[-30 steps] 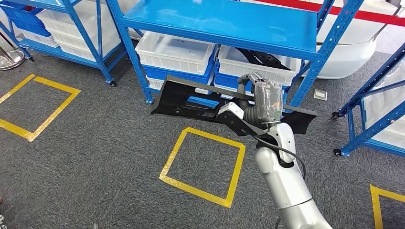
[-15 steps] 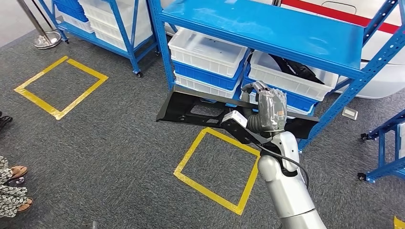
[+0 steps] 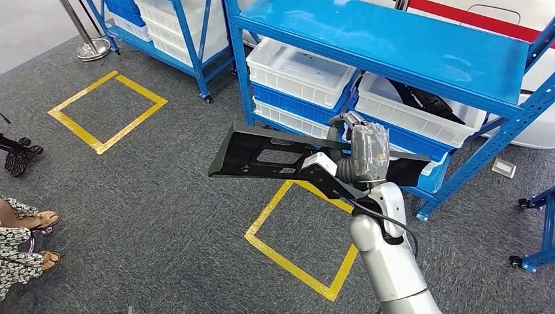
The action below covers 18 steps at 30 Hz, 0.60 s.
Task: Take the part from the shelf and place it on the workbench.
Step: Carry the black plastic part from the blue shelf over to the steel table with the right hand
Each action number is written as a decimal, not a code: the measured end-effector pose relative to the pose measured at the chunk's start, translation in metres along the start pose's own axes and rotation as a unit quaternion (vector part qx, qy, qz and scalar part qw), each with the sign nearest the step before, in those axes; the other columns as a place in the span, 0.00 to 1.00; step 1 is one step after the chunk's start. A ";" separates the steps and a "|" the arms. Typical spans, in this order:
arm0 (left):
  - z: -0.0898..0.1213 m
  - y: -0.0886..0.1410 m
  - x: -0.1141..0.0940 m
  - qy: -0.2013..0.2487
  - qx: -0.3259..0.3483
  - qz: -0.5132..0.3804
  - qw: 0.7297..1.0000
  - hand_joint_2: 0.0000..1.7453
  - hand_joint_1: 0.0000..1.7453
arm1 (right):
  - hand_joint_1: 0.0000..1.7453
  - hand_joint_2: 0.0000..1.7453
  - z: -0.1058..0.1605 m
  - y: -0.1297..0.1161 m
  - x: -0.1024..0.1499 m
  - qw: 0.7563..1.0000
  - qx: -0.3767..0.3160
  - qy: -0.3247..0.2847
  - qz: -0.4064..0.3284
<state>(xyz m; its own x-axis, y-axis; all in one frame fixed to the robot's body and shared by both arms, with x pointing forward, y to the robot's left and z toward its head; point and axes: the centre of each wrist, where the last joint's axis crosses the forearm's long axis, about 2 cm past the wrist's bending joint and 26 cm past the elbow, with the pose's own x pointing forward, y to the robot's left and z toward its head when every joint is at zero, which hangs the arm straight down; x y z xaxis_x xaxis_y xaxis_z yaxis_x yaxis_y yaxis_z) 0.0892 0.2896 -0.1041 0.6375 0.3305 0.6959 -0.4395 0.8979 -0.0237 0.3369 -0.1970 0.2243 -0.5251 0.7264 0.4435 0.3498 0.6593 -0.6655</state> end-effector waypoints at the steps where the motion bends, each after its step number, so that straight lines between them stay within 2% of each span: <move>1: -0.001 0.001 0.001 -0.002 0.000 -0.003 1.000 1.00 0.00 | 1.00 1.00 0.000 -0.001 0.001 1.000 -0.003 0.000 0.000; 10: -0.009 -0.005 0.015 -0.007 -0.018 -0.031 0.999 1.00 0.00 | 1.00 1.00 0.024 -0.017 -0.005 0.999 -0.028 0.026 0.016; 18: -0.010 -0.015 0.018 -0.003 -0.038 -0.052 0.998 1.00 0.00 | 1.00 1.00 0.045 -0.027 -0.014 0.998 -0.037 0.046 0.027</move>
<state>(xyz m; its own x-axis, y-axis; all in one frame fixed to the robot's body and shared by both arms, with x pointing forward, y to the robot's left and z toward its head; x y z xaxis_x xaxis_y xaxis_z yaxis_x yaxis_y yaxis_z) 0.1138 0.2852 -0.0984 0.6735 0.2335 0.7014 -0.3219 0.9468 -0.0061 0.2999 -0.2339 0.2084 -0.4313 0.7739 0.4638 0.4338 0.6286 -0.6455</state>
